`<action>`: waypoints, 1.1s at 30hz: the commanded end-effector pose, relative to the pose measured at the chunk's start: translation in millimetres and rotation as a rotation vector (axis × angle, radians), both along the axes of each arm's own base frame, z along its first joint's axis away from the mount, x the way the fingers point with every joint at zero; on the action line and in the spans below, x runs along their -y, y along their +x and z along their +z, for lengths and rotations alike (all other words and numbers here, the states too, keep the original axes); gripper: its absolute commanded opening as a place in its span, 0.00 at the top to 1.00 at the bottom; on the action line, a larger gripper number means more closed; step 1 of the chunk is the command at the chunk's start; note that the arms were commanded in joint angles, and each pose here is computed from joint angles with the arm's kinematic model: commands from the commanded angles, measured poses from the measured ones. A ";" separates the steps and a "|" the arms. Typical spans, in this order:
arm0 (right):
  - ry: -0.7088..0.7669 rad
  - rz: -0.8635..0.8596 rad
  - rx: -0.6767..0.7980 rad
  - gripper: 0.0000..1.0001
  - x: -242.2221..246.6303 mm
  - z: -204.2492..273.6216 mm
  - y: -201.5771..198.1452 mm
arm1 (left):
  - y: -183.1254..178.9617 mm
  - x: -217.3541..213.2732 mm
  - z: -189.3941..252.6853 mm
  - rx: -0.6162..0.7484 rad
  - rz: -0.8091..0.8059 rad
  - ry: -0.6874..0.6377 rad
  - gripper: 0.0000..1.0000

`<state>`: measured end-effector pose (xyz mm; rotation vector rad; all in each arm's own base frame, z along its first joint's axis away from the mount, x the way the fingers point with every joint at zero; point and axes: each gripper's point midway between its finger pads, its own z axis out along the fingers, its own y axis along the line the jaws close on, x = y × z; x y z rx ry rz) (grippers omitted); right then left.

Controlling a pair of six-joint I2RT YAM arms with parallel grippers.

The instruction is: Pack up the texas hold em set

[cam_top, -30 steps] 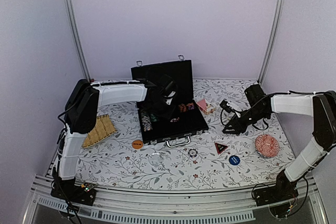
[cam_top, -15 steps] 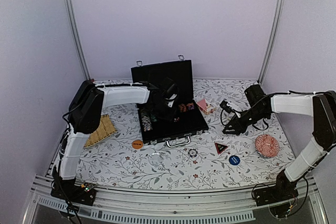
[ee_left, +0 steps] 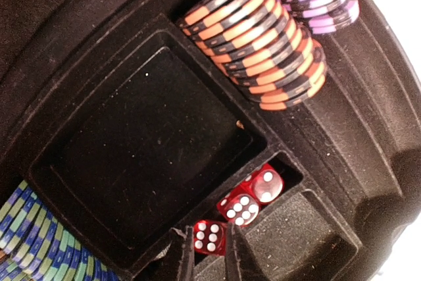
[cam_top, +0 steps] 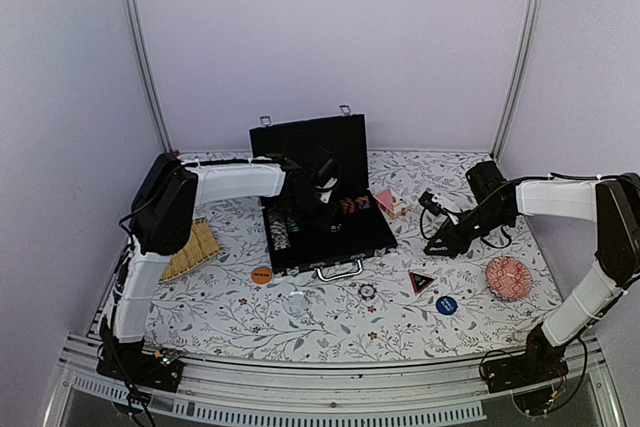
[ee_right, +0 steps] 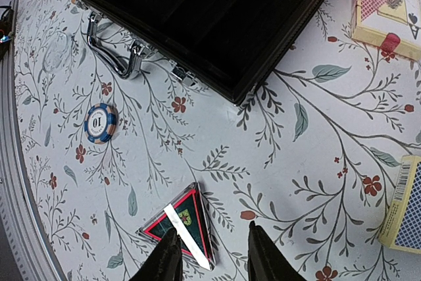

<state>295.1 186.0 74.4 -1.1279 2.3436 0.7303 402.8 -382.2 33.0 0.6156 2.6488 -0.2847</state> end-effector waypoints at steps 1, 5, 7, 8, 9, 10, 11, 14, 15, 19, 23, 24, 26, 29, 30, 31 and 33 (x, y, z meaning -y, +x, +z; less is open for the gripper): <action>0.016 0.014 0.012 0.64 -3.0 5.4 5.9 | 3.9 -5.0 10.4 0.012 -0.004 -0.007 0.89; 0.016 0.014 0.012 0.64 -3.0 5.4 6.2 | -0.9 -7.4 0.5 -0.019 -0.018 0.016 0.91; 0.016 0.015 0.011 0.64 -3.1 5.1 5.8 | -3.4 -7.4 -0.2 -0.032 -0.021 0.013 0.92; 0.015 0.014 0.010 0.64 -2.9 4.6 5.7 | -4.8 -7.3 0.6 -0.037 -0.022 0.010 0.92; 0.016 0.015 0.010 0.64 -3.3 4.6 5.5 | -6.6 -6.7 2.6 -0.041 -0.023 0.005 0.92; 0.015 0.014 0.010 0.64 -2.9 4.6 5.7 | -8.7 -6.1 5.0 -0.048 -0.025 -0.005 0.92; 0.014 0.014 0.008 0.64 -2.9 3.9 5.7 | -10.3 -5.2 8.8 -0.049 -0.026 -0.018 0.92; 0.015 0.014 0.007 0.64 -3.2 4.0 6.1 | -11.6 -2.6 18.1 -0.036 -0.036 -0.049 0.89; 0.015 0.015 0.006 0.64 -3.3 3.7 5.9 | -11.3 -2.2 19.9 -0.030 -0.037 -0.052 0.89; 0.014 0.014 0.004 0.64 -2.8 3.1 5.9 | -7.9 -3.7 25.4 -0.011 -0.032 -0.049 0.84; 0.012 0.013 0.005 0.64 -2.8 3.2 6.0 | -3.9 -2.7 36.7 0.024 -0.023 -0.067 0.74; 0.013 0.014 0.005 0.64 -2.9 3.2 5.9 | -2.4 -3.3 36.7 0.029 -0.023 -0.063 0.73; 0.013 0.014 0.005 0.64 -3.1 3.3 6.3 | -1.0 -5.2 33.2 0.028 -0.022 -0.049 0.69; 0.014 0.014 0.003 0.64 -3.1 3.1 6.5 | -1.4 -7.1 25.6 0.016 -0.024 -0.031 0.68; 0.013 0.015 0.003 0.64 -3.1 3.0 6.2 | -1.6 -7.8 24.3 0.013 -0.024 -0.028 0.68; 0.013 0.015 0.002 0.64 -3.2 2.9 5.7 | -2.0 -7.9 23.0 0.010 -0.022 -0.027 0.68; 0.013 0.014 0.003 0.64 -3.0 3.2 6.1 | -1.8 -8.1 21.7 0.007 -0.018 -0.027 0.70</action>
